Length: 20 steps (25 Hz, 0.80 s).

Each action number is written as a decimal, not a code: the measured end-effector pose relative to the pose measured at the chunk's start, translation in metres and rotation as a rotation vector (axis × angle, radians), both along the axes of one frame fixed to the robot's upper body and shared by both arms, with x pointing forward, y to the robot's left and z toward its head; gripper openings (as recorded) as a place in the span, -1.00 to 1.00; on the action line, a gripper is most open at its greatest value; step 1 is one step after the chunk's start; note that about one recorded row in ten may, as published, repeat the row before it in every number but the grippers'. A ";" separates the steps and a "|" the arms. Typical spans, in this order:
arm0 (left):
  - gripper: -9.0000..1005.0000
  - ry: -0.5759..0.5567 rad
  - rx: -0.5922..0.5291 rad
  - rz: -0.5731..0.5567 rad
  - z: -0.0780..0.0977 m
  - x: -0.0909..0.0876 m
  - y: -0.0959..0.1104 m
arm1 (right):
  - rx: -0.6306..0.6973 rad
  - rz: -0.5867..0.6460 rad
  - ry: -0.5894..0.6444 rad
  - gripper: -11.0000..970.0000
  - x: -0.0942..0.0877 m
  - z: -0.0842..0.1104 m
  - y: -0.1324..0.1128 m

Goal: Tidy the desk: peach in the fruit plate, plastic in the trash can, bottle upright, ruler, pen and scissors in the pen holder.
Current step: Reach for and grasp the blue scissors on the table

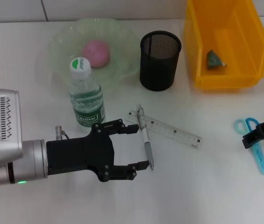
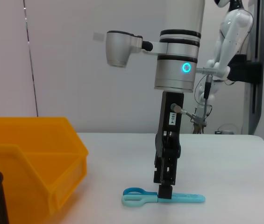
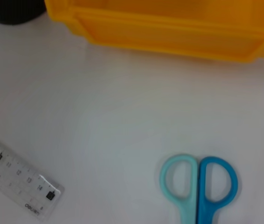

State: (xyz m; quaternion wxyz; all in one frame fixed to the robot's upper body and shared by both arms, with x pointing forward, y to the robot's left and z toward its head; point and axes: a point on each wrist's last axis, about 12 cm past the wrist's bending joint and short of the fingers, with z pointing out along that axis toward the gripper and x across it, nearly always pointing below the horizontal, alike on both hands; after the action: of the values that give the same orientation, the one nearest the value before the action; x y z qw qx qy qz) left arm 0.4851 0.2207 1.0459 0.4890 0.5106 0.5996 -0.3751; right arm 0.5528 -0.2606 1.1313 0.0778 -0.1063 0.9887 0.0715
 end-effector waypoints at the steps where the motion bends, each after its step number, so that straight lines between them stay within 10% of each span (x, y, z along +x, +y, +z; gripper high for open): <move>1: 0.62 0.000 -0.001 -0.002 0.000 0.000 0.000 | 0.002 -0.001 0.001 0.64 0.000 0.000 0.000; 20: 0.62 0.008 0.000 -0.002 -0.001 -0.001 0.000 | 0.001 -0.001 0.001 -0.01 0.001 -0.002 0.000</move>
State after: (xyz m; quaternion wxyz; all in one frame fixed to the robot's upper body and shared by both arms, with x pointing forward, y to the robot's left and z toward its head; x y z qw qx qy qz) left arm 0.4838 0.2205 1.0444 0.4863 0.5097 0.6011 -0.3774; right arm 0.5540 -0.2609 1.1292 0.0772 -0.1059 0.9888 0.0719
